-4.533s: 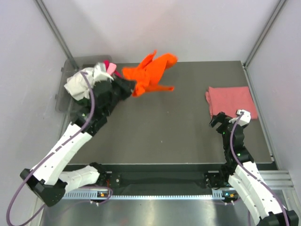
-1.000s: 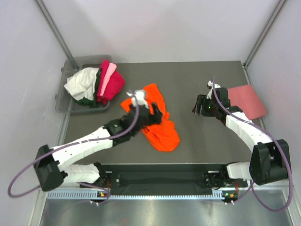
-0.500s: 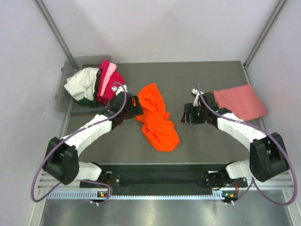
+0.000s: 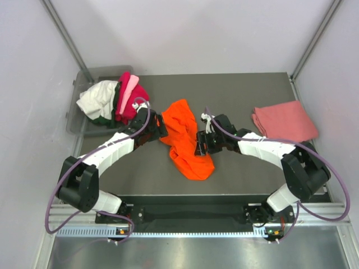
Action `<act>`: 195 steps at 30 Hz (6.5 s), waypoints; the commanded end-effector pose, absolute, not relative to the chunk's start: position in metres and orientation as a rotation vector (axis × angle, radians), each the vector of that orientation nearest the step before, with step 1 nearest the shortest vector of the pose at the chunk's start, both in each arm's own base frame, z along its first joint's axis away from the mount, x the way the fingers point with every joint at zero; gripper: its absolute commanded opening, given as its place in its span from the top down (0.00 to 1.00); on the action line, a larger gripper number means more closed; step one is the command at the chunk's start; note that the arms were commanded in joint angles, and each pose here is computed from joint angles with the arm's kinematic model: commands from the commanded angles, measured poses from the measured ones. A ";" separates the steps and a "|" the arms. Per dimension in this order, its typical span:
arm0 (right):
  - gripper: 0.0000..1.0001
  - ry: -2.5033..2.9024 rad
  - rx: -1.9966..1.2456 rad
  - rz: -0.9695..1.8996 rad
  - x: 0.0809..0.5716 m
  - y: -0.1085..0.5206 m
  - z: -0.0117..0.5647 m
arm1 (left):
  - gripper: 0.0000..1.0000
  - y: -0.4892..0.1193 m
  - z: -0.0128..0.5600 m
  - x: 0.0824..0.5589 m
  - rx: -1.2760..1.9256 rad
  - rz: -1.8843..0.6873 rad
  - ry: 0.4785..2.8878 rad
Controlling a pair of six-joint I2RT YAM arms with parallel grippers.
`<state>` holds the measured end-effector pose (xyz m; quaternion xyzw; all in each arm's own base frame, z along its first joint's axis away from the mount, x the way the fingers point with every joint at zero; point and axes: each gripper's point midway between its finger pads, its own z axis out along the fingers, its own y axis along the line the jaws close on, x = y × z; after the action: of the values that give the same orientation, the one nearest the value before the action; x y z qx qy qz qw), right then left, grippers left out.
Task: Fold and stack the t-shirts
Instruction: Flatten the tshirt out
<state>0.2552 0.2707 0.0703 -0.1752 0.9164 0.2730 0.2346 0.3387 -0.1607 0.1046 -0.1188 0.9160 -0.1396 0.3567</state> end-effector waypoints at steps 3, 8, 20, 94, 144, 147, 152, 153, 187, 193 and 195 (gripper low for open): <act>0.39 2.513 -0.500 0.766 0.238 0.267 0.069 | 0.20 -0.158 0.121 0.356 -0.305 -0.357 2.296; 0.40 2.522 -0.502 0.766 0.223 0.256 0.067 | 0.17 -0.156 0.115 0.355 -0.310 -0.343 2.292; 1.00 2.471 -0.373 0.545 0.288 0.217 0.107 | 0.16 -0.145 0.110 0.362 -0.347 -0.277 2.290; 0.35 2.524 -0.186 0.636 0.253 0.170 0.070 | 1.00 -0.071 0.164 0.315 -0.681 -0.345 2.024; 1.00 2.224 -0.168 0.472 0.415 0.200 0.252 | 1.00 -0.064 0.251 0.397 -0.691 -0.471 1.950; 1.00 2.107 -0.111 0.463 0.416 0.182 0.313 | 1.00 -0.047 0.335 0.406 -0.654 -0.471 1.791; 1.00 1.891 0.041 0.473 0.379 0.136 0.373 | 1.00 -0.037 0.387 0.365 -0.602 -0.449 1.678; 0.99 1.856 0.062 0.475 0.375 0.133 0.373 | 1.00 -0.039 0.381 0.358 -0.594 -0.461 1.684; 0.25 2.385 0.147 0.155 0.340 0.088 0.114 | 0.12 -0.067 0.168 0.300 -0.580 -0.489 2.189; 0.32 2.427 0.271 0.114 0.330 0.063 0.087 | 0.13 -0.070 0.137 0.300 -0.600 -0.501 2.227; 0.33 2.439 0.286 0.140 0.324 0.062 0.078 | 0.14 -0.069 0.132 0.298 -0.605 -0.491 2.236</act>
<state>0.3270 0.0723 0.0878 0.0854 0.9366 0.0547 0.3353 0.2920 -0.0681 0.1320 -0.2467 0.8800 -0.1886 0.3595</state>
